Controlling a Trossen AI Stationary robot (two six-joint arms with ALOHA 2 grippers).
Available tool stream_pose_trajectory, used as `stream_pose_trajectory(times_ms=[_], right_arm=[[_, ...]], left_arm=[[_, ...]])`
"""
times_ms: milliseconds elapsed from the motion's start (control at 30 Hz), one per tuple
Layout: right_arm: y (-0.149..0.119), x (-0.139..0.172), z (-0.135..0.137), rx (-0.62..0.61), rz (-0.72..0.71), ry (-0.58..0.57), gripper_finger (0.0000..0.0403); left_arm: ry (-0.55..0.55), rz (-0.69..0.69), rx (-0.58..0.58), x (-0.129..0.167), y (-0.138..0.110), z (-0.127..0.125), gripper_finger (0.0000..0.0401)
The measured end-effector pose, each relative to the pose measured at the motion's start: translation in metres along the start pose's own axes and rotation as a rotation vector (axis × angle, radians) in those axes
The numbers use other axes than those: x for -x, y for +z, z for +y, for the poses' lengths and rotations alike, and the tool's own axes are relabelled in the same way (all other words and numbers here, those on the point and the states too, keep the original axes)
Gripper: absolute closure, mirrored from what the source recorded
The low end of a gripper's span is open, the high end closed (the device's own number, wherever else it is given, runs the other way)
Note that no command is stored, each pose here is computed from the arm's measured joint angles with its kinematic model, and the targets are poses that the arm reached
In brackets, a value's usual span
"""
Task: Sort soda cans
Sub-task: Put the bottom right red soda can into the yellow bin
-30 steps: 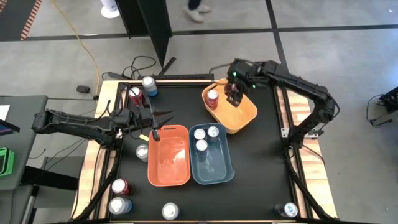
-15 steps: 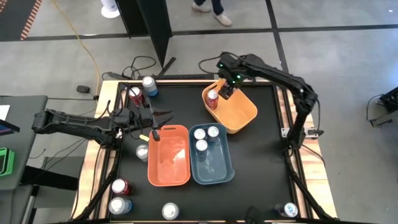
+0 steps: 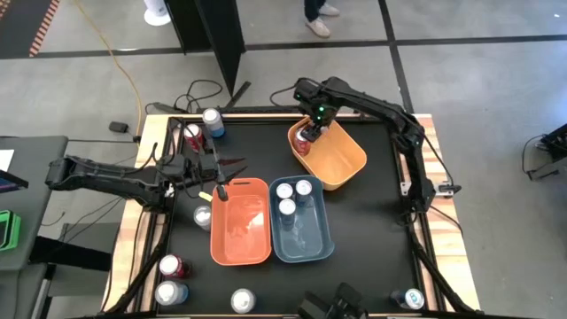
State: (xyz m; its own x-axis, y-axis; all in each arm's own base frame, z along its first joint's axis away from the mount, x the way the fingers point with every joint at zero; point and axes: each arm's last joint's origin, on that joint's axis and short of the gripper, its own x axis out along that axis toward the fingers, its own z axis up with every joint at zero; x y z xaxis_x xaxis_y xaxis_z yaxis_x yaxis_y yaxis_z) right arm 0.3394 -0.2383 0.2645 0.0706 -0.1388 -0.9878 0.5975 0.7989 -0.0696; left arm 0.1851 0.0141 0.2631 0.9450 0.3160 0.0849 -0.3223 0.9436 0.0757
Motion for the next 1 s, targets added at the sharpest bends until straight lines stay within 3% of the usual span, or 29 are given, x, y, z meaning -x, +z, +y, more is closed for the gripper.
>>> stream_pose_trajectory(times_ms=[533, 1000], right_arm=[[0.008, -0.013, -0.022, -0.033, -0.026, -0.006, 0.0084], [0.011, -0.013, -0.022, -0.014, -0.055, 0.017, 0.0081]], left_arm=[[0.000, 0.000, 0.000, 0.000, 0.000, 0.000, 0.0287], [0.000, 0.000, 0.001, 0.000, 0.000, 0.000, 0.0287]])
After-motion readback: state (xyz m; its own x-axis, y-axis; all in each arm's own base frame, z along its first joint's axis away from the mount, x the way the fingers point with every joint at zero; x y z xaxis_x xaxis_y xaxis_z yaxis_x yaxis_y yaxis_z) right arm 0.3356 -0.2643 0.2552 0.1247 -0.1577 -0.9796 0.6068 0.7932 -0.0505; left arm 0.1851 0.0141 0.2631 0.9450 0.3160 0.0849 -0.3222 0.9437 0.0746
